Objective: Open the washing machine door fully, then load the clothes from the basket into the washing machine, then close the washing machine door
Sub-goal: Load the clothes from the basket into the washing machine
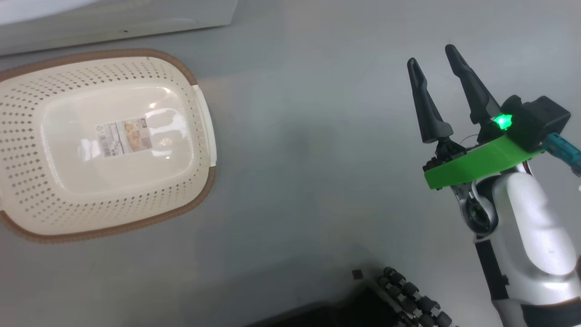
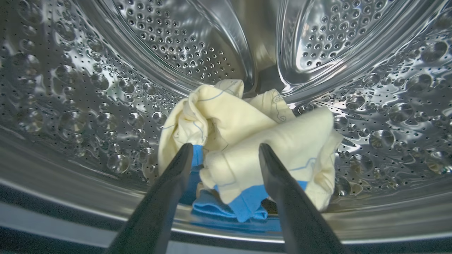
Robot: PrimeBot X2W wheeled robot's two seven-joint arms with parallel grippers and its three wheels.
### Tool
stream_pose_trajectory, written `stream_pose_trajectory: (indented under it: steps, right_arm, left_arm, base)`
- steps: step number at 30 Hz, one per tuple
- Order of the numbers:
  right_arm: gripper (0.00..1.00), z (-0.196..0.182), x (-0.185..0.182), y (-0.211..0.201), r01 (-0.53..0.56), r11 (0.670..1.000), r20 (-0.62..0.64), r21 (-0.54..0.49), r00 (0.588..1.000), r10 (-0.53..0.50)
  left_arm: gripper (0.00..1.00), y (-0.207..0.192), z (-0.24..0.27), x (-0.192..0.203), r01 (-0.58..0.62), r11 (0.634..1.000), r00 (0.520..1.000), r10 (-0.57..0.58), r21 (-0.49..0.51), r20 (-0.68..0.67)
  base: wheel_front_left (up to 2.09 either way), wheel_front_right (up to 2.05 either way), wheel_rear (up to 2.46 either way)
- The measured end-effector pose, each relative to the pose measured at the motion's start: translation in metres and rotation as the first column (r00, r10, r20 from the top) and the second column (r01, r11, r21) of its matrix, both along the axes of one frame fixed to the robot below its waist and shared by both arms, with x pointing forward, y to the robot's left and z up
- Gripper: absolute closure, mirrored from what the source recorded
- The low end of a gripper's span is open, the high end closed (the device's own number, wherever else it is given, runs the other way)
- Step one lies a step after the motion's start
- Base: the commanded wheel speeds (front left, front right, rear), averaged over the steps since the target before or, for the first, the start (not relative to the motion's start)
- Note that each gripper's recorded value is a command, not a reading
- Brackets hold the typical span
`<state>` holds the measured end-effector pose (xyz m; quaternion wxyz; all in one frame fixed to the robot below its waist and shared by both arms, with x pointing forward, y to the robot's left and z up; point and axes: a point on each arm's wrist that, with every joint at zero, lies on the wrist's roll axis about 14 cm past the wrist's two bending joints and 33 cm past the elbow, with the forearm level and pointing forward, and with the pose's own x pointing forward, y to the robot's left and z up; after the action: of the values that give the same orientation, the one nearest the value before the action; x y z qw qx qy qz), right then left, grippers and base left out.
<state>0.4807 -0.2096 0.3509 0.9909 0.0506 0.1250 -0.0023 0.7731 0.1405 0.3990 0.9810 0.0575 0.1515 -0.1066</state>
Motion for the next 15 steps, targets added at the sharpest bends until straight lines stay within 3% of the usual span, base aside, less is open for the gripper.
stream_pose_trajectory:
  steps: [15]
  right_arm:
    - [0.00, 0.054, -0.005, 0.024, -0.056, 0.998, 0.113, -0.010, 0.992, 0.056]
  left_arm:
    - [0.00, 0.010, 0.041, -0.079, 0.009, 0.999, 1.000, -0.008, -0.049, 0.016]
  base:
    - [0.00, 0.00, 0.00]
